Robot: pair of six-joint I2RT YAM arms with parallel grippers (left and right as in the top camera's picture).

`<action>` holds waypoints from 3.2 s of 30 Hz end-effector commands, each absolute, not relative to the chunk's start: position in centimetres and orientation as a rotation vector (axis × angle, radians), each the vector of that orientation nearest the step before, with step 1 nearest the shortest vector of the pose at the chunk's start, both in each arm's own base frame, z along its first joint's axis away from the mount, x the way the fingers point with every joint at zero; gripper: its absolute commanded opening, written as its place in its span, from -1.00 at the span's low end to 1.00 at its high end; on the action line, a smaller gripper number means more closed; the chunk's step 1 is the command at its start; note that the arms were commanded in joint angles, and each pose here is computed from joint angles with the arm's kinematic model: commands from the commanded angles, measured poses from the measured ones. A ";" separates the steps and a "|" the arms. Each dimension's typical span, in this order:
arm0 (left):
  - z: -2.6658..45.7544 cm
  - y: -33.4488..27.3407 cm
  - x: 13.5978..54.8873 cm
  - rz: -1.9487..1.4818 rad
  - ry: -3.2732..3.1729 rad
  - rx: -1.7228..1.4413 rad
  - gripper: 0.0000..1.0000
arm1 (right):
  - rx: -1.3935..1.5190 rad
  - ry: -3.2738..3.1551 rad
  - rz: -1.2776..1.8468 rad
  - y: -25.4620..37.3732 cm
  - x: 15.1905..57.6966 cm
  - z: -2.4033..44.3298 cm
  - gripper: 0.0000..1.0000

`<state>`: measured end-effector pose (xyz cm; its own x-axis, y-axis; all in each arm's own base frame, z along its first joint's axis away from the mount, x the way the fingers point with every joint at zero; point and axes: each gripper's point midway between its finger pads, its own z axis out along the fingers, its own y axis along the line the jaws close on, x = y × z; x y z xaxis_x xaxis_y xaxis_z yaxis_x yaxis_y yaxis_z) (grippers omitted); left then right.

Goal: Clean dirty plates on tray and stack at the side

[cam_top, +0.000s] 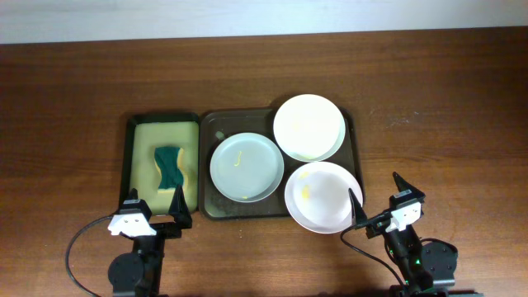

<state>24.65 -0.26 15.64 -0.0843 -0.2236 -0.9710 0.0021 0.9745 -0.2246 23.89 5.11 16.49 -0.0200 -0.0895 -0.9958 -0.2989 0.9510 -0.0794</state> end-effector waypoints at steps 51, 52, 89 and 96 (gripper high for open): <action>34.8 -2.1 20.4 -0.212 1.689 -0.029 0.99 | -0.011 1.804 0.553 6.4 23.0 31.4 0.97; 35.8 -1.9 20.7 -0.173 1.753 -0.002 0.99 | 0.014 1.890 0.561 6.4 23.9 31.7 0.97; 20.2 -0.2 31.9 -0.072 2.863 -0.248 0.39 | -0.008 3.082 0.471 18.0 33.9 10.5 -0.25; 20.1 -0.2 31.4 -0.070 2.883 -0.250 0.38 | 0.091 3.101 0.224 21.0 34.3 5.1 -0.16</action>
<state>31.30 -0.33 19.93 -0.9569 -0.1733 -0.2330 -0.1586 0.9841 -0.0805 34.45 21.43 7.03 -0.9986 -0.0007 -0.0523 -0.0112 0.9796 0.2005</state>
